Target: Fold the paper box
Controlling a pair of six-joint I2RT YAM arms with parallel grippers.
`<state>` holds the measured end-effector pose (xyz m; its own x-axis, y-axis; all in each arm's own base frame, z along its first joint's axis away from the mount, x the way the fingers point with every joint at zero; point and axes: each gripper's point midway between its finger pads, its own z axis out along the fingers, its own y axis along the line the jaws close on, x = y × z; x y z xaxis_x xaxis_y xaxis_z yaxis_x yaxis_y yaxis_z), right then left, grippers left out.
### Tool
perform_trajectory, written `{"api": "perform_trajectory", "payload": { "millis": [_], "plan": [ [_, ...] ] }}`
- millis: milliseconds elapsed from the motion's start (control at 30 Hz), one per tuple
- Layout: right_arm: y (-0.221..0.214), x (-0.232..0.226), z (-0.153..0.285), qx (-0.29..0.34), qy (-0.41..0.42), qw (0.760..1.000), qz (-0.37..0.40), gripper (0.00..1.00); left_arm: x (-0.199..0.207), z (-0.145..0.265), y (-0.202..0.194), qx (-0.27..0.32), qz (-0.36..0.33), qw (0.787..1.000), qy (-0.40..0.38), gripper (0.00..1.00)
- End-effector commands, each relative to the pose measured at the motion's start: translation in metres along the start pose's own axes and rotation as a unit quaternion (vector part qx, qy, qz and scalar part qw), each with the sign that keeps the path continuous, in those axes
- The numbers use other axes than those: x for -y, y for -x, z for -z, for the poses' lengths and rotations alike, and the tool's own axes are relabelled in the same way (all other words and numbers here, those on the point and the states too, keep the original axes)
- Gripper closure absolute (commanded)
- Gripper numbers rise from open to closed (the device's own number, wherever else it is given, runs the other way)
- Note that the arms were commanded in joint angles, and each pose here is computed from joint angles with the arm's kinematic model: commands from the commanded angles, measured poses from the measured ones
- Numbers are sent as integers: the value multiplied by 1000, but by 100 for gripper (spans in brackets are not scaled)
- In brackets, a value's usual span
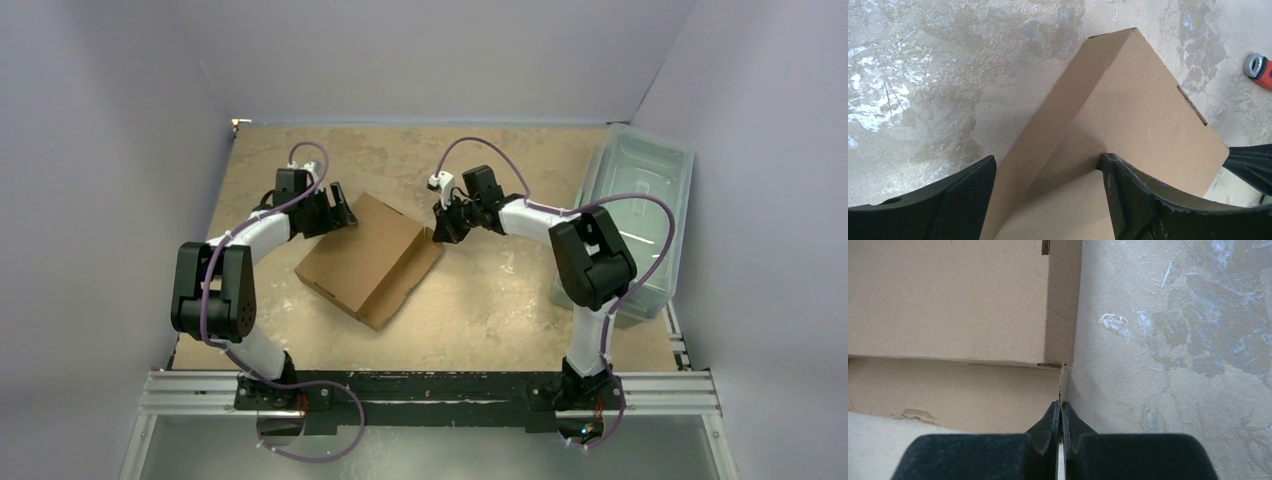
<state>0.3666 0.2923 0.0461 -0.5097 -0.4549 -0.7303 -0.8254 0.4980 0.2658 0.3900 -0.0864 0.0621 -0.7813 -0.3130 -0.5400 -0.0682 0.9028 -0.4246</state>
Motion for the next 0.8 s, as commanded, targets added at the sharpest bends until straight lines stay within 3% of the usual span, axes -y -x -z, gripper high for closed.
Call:
{"api": "perform_trajectory", "payload": {
  "millis": [0, 767],
  "plan": [
    [13, -4, 8, 23, -10, 999, 31, 97, -8, -7, -5, -10, -1, 1000, 21, 24],
    [20, -12, 6, 27, -24, 998, 55, 98, -4, -9, -11, -24, -4, 1000, 9, 25]
  ]
}}
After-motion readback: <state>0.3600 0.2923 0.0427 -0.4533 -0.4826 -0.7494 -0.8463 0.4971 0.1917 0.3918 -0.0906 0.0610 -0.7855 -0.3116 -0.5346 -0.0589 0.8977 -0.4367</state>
